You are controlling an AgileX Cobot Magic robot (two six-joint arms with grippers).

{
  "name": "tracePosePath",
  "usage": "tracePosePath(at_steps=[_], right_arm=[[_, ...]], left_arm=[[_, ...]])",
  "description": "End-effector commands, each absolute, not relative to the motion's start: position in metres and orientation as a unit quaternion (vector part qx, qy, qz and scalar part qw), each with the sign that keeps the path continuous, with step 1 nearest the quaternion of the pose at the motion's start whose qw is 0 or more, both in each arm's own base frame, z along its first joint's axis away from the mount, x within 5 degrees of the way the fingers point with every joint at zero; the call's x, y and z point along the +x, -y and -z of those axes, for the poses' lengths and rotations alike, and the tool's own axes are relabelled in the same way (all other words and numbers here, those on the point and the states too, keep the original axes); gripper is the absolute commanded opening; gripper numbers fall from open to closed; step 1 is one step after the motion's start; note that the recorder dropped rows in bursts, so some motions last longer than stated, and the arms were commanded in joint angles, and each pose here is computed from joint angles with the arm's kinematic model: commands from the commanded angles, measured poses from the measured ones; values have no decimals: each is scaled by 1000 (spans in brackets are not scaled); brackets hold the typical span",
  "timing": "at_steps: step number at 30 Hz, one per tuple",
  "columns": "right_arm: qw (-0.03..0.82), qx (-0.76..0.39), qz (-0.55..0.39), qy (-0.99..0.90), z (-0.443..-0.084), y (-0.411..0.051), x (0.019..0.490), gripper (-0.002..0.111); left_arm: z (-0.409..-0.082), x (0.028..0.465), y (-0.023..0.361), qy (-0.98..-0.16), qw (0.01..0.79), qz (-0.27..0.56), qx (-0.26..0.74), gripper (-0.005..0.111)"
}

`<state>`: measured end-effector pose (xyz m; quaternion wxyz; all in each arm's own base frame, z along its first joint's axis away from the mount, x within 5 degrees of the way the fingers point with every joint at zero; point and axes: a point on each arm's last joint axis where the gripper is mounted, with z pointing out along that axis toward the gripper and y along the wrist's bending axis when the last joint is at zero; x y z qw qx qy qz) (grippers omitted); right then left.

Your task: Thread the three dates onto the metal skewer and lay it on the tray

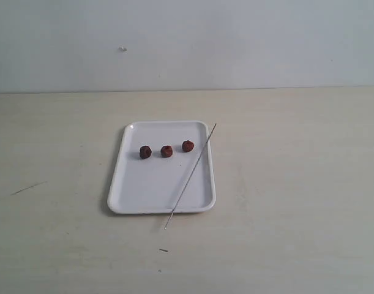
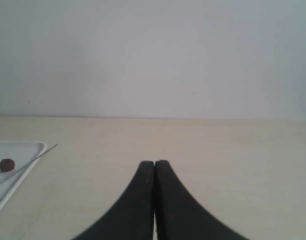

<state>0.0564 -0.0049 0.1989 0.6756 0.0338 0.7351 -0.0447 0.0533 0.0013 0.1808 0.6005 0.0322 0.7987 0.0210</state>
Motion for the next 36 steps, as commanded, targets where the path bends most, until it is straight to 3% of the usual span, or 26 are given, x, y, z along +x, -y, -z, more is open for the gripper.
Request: tracePosePath(at_steps=[1, 14, 20, 23, 28, 31, 36], right_arm=[[688, 31, 51, -724, -201, 6, 56, 0], [688, 39, 42, -723, -201, 5, 56, 0], [699, 146, -85, -695, -205, 3, 57, 0], [685, 231, -193, -664, -206, 0, 57, 0], [689, 277, -225, -631, -210, 4, 56, 0], [655, 379, -331, -564, -212, 6, 56, 0], [676, 321, -392, -535, -298, -5, 48, 0]], left_arm=[[-181, 53, -1, -797, 603, -19, 29, 0], [-181, 53, -1, -797, 603, -19, 29, 0], [-181, 53, -1, -797, 603, -19, 29, 0], [-181, 53, -1, -797, 603, -19, 29, 0], [-181, 53, -1, -797, 603, -19, 29, 0], [-181, 53, -1, -797, 603, -19, 29, 0], [-181, 53, -1, -797, 603, -19, 29, 0]])
